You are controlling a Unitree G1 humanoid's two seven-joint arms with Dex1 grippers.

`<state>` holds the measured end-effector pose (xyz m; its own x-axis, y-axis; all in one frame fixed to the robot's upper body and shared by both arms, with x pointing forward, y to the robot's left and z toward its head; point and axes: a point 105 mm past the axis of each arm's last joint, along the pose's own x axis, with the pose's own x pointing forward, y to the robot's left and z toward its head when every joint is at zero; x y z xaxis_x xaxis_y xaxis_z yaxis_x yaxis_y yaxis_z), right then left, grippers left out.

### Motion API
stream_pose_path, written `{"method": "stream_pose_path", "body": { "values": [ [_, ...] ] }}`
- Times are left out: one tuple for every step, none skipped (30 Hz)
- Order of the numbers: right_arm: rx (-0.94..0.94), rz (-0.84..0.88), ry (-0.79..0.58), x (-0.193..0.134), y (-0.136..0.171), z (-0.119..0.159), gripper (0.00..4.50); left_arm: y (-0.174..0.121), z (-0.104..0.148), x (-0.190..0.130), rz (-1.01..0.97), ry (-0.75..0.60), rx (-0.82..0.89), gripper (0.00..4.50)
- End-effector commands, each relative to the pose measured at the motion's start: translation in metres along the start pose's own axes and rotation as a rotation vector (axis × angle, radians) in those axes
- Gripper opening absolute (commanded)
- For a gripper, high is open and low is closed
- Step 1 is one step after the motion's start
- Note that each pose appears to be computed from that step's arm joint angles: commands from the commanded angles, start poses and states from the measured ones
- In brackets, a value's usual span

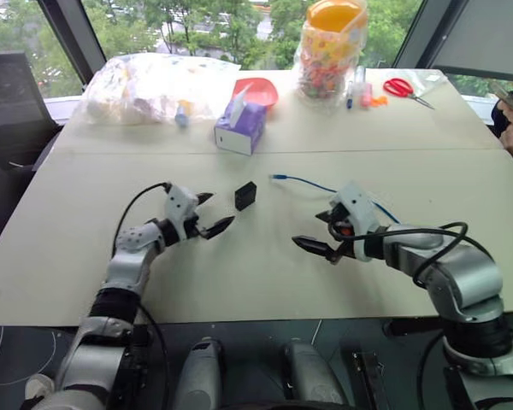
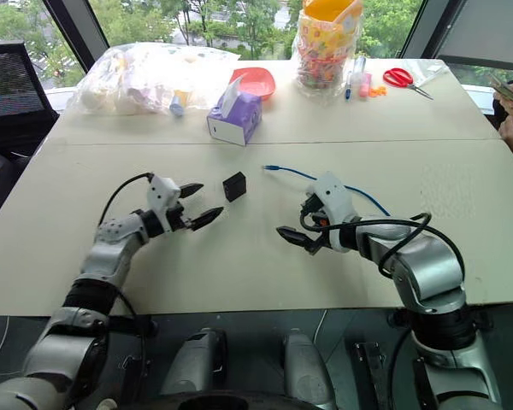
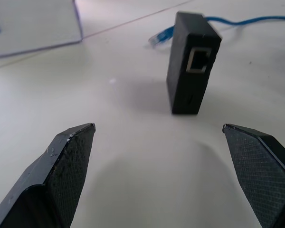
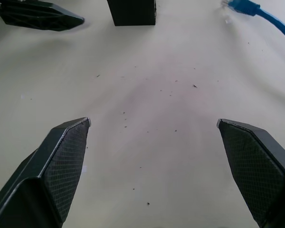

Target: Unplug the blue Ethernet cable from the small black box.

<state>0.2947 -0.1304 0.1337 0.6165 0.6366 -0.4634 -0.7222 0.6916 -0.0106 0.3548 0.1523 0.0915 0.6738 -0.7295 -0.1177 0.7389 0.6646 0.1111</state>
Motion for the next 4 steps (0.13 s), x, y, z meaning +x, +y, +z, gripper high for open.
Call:
{"method": "stream_pose_path", "body": {
  "values": [
    [-0.058,0.02,-0.06,-0.014,0.003,0.019,4.5,-0.003,0.043,-0.013,-0.047,-0.08,-0.002,4.45],
    [-0.065,0.025,-0.066,-0.017,0.003,0.021,4.5,-0.005,0.048,-0.015,-0.056,-0.085,-0.019,4.45],
    [-0.074,0.03,-0.075,-0.019,0.003,0.023,4.5,-0.007,0.053,-0.019,-0.064,-0.087,-0.025,4.45],
    [-0.084,0.033,-0.082,-0.022,0.004,0.026,4.5,-0.011,0.057,-0.022,-0.08,-0.085,-0.026,4.45]
  ]
}}
